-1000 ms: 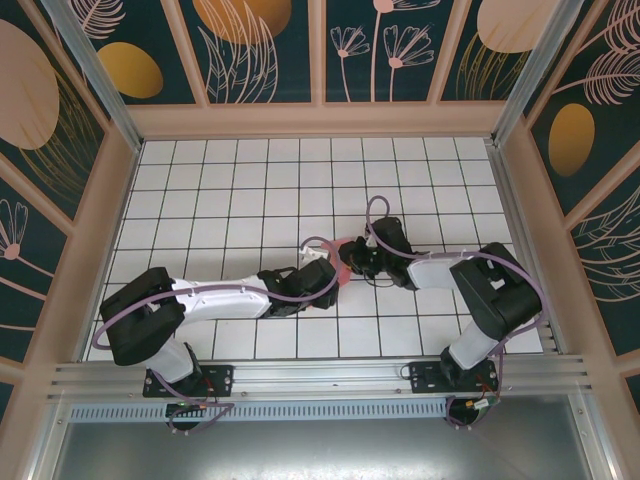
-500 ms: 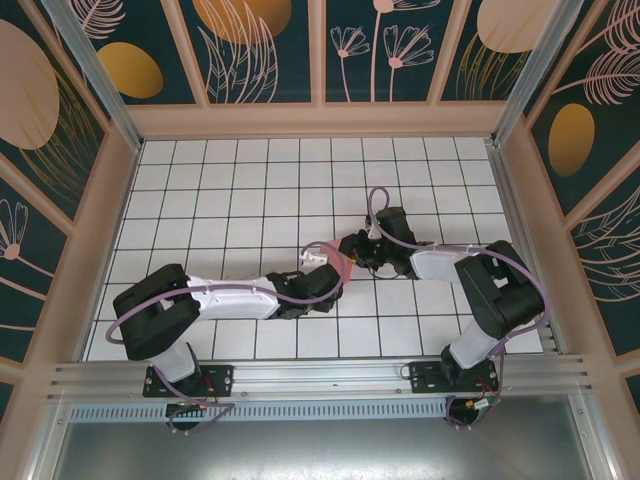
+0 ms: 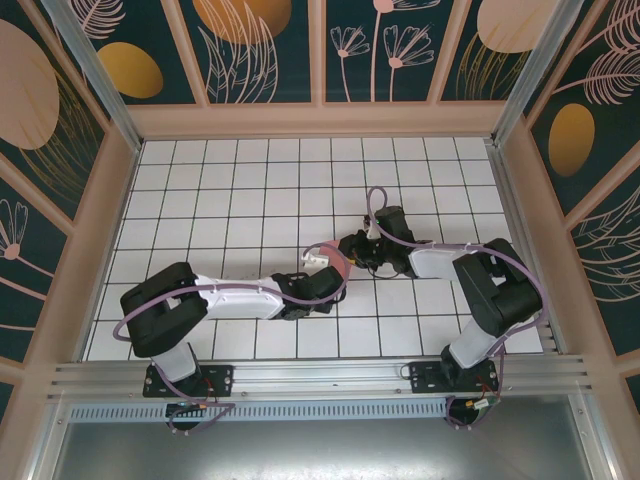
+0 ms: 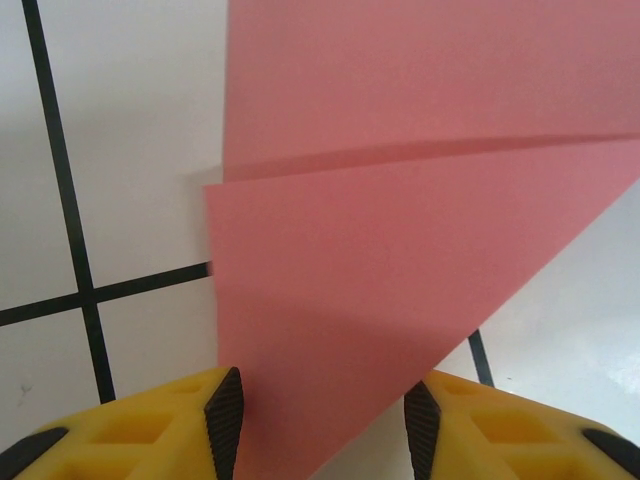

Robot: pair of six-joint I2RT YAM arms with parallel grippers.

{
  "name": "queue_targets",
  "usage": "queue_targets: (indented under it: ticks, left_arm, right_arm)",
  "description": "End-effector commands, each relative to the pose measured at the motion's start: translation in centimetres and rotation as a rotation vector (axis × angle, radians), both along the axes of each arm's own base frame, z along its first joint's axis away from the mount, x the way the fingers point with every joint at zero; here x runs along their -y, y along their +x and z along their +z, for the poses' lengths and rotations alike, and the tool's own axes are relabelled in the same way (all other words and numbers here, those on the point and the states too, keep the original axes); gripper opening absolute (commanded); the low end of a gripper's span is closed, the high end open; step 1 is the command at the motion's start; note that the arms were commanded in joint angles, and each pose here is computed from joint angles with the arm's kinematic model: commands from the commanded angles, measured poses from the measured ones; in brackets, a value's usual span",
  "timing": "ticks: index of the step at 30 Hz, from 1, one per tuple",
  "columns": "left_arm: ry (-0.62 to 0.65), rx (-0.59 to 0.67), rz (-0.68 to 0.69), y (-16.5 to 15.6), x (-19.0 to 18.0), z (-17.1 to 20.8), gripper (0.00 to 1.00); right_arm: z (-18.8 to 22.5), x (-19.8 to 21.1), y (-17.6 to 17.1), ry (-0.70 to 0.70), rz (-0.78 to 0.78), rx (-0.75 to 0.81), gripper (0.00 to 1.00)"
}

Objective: Fold a paper plane with a square sheet of paper (pick it up from the middle)
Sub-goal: Fourth fold the wing at the center of the table.

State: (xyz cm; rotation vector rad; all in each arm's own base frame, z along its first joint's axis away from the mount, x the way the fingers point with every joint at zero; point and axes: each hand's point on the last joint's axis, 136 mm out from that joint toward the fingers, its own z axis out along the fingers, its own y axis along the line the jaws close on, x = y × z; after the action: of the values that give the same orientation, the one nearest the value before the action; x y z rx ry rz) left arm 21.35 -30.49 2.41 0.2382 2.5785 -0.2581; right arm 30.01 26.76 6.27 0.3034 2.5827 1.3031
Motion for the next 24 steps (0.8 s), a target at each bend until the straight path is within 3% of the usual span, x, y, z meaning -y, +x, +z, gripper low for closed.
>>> queue_targets:
  ticks: [1,9,24]
  left_arm:
    - [0.017,0.006,0.008,-0.02,-0.04,-0.02,0.47]
    - [0.017,0.012,0.004,0.03,-0.02,0.07,0.41]
    - [0.029,0.02,-0.006,0.08,-0.16,-0.18,0.17]
  right_arm:
    - [0.38,-0.34,0.54,0.007,0.02,0.013,0.25]
    - [0.23,-0.24,0.46,0.003,0.02,0.009,0.25]
    - [0.29,0.07,0.17,-0.015,0.025,0.017,0.27]
